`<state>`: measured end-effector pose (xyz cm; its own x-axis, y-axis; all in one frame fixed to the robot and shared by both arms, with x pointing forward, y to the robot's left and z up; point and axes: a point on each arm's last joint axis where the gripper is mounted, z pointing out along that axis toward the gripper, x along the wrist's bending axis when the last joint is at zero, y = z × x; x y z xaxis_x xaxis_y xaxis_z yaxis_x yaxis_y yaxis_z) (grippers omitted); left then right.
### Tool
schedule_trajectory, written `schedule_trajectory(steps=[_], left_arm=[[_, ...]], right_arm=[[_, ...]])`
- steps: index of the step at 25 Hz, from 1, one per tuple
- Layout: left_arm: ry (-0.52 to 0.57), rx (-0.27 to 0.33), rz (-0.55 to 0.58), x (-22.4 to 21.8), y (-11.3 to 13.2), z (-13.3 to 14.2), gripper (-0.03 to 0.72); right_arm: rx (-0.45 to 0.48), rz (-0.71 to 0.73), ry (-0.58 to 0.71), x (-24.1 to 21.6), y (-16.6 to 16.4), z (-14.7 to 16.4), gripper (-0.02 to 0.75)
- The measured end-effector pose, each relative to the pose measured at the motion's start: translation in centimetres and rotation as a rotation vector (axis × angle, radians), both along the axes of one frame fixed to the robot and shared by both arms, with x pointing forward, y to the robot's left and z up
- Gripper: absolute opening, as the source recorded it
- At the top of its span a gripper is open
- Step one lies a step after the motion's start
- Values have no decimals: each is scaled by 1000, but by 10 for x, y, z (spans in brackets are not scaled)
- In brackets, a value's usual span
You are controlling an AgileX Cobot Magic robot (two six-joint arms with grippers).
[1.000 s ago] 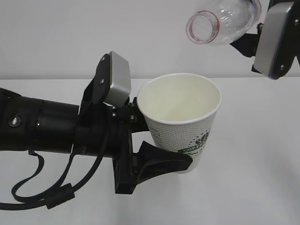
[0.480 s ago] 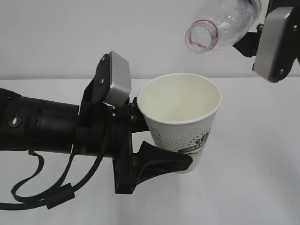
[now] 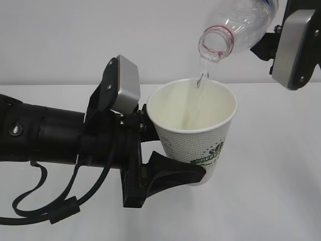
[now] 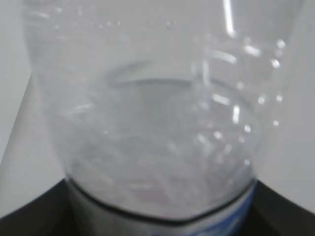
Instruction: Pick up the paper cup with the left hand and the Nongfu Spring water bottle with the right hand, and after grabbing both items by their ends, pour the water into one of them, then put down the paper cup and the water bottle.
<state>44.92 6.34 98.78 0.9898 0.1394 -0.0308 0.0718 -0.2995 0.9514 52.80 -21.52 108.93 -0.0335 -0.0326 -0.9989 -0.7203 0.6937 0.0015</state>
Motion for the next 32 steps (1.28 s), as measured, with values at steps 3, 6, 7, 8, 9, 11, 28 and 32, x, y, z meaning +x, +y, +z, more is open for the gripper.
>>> schedule_trajectory(steps=[3, 6, 7, 8, 9, 11, 28, 32], left_arm=[[-2, 3, -4, 0, 0, 0, 545], [-15, 20, -25, -2, 0, -2, 545], [-17, 22, -28, -2, 0, -2, 545], [-18, 24, -31, -2, 0, -2, 545], [-18, 24, -31, -2, 0, -2, 545], [-20, 26, -33, -2, 0, -2, 545], [-25, 32, -43, -3, 0, -2, 545], [-29, 38, -48, -3, 1, -3, 545]], right_arm=[[0, 0, 0, 0, 0, 0, 485], [-1, 0, -1, 0, 0, 0, 485], [-1, 0, -1, 0, 0, 0, 485], [-1, 0, -1, 0, 0, 0, 485], [-1, 0, -1, 0, 0, 0, 485], [-1, 0, -1, 0, 0, 0, 485], [-1, 0, -1, 0, 0, 0, 485], [-1, 0, -1, 0, 0, 0, 485]])
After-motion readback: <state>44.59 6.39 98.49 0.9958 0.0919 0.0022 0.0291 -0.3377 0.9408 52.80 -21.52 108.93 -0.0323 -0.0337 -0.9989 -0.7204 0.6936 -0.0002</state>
